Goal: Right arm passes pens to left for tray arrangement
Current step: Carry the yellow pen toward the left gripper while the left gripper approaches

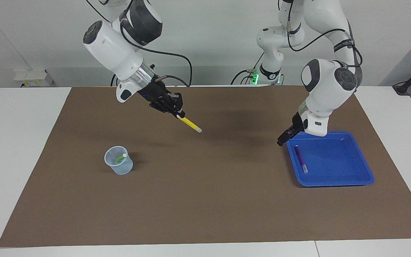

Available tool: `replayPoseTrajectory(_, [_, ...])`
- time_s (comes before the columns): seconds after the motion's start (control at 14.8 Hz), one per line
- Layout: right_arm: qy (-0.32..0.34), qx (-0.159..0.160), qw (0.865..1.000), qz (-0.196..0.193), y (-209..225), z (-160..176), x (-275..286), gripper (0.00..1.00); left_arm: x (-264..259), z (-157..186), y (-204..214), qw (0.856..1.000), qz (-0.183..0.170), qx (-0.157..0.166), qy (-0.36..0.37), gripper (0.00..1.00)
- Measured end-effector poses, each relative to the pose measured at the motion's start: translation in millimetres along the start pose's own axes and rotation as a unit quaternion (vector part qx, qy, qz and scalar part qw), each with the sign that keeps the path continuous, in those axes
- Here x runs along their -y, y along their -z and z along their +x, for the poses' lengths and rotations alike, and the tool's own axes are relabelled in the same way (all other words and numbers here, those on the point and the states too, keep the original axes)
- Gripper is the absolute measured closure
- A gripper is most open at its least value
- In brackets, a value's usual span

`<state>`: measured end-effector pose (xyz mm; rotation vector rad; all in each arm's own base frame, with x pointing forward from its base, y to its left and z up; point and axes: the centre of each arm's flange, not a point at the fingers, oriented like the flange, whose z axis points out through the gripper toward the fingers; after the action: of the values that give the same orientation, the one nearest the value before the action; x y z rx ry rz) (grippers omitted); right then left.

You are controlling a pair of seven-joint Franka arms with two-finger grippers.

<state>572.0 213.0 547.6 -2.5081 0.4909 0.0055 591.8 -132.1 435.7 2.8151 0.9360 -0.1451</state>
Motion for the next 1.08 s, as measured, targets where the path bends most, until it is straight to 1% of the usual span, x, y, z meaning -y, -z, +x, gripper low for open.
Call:
replayPoseTrajectory(0.2, [-0.012, -0.003, 1.0, 0.005, -14, -10, 13, 0.82, -25, -25, 4, 0.996, -0.012, 0.005, 0.086, 0.0])
replayPoseTrajectory(0.34, [-0.018, -0.006, 1.0, 0.008, -22, -15, 20, 0.82, -46, -45, 9, 0.988, -0.028, 0.008, 0.154, 0.0])
replayPoseTrajectory(0.54, [-0.018, -0.005, 1.0, 0.007, -29, -16, 23, 0.82, -78, -78, 16, 0.964, -0.06, 0.018, 0.257, 0.0])
replayPoseTrajectory(0.81, [-0.016, -0.003, 1.0, 0.007, -31, -18, 24, 0.82, -121, -137, 15, 0.928, -0.095, 0.029, 0.359, 0.0])
replayPoseTrajectory(0.95, [-0.017, -0.002, 1.0, 0.006, -32, -18, 23, 0.82, -137, -163, 14, 0.907, -0.115, 0.037, 0.403, 0.0])
replayPoseTrajectory(1.02, [-0.017, -0.002, 1.0, 0.006, -32, -18, 23, 0.82, -143, -171, 14, 0.901, -0.123, 0.04, 0.415, 0.0])
replayPoseTrajectory(1.08, [-0.017, -0.002, 1.0, 0.006, -32, -18, 23, 0.82, -147, -180, 13, 0.897, -0.127, 0.043, 0.421, 0.0])
